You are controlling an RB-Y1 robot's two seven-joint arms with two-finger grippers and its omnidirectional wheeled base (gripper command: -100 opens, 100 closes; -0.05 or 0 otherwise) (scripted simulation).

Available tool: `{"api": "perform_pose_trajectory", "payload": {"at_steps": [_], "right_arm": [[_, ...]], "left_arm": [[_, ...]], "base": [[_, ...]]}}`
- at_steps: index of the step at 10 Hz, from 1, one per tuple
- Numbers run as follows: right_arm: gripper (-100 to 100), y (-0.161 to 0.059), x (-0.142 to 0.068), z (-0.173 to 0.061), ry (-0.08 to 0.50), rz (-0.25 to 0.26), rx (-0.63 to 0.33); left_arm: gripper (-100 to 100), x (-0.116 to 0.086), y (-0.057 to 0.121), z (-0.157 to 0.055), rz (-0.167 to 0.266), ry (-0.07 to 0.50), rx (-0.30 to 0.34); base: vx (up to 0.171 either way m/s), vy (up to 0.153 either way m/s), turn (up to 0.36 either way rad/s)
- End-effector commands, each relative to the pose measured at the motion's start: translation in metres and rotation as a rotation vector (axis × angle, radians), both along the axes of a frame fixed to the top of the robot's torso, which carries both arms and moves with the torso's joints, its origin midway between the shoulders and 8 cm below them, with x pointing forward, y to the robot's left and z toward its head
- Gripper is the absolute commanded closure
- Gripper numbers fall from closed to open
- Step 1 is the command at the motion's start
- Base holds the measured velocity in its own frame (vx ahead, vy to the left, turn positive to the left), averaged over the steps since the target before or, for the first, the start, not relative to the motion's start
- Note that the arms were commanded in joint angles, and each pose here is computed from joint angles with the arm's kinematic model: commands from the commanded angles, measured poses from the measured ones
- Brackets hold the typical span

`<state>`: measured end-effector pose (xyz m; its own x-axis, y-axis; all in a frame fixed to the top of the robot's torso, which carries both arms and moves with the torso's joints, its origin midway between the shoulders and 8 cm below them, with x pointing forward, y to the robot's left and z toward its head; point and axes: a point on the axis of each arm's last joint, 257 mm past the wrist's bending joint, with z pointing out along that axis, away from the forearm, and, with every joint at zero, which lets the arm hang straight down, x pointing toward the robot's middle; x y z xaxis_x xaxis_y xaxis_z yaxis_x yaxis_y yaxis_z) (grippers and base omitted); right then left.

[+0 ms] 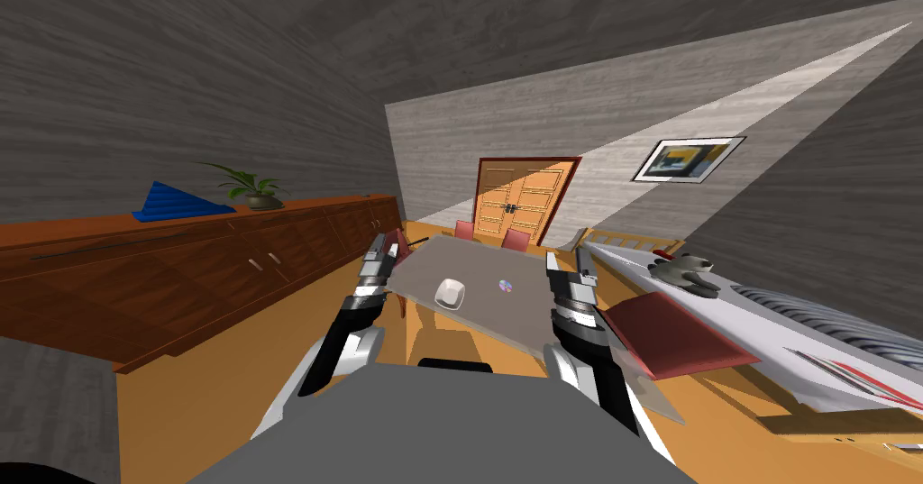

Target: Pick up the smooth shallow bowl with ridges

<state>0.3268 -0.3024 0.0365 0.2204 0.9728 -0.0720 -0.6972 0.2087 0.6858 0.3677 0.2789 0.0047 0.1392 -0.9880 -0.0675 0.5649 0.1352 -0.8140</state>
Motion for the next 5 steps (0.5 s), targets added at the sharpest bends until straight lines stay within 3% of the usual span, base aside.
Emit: {"api": "perform_pose_trajectory", "payload": {"at_steps": [1, 5], "right_arm": [[0, 0.000, 0.000, 0.000, 0.000, 0.000, 0.000], [0, 0.000, 0.000, 0.000, 0.000, 0.000, 0.000]], "left_arm": [[-100, 0.007, -0.003, -0.013, -0.012, 0.033, 0.033], [-100, 0.026, -0.005, -0.055, -0.023, 0.135, 0.093]], "base": [[-0.030, -0.003, -0.042], [-0.067, -0.003, -0.054]]}}
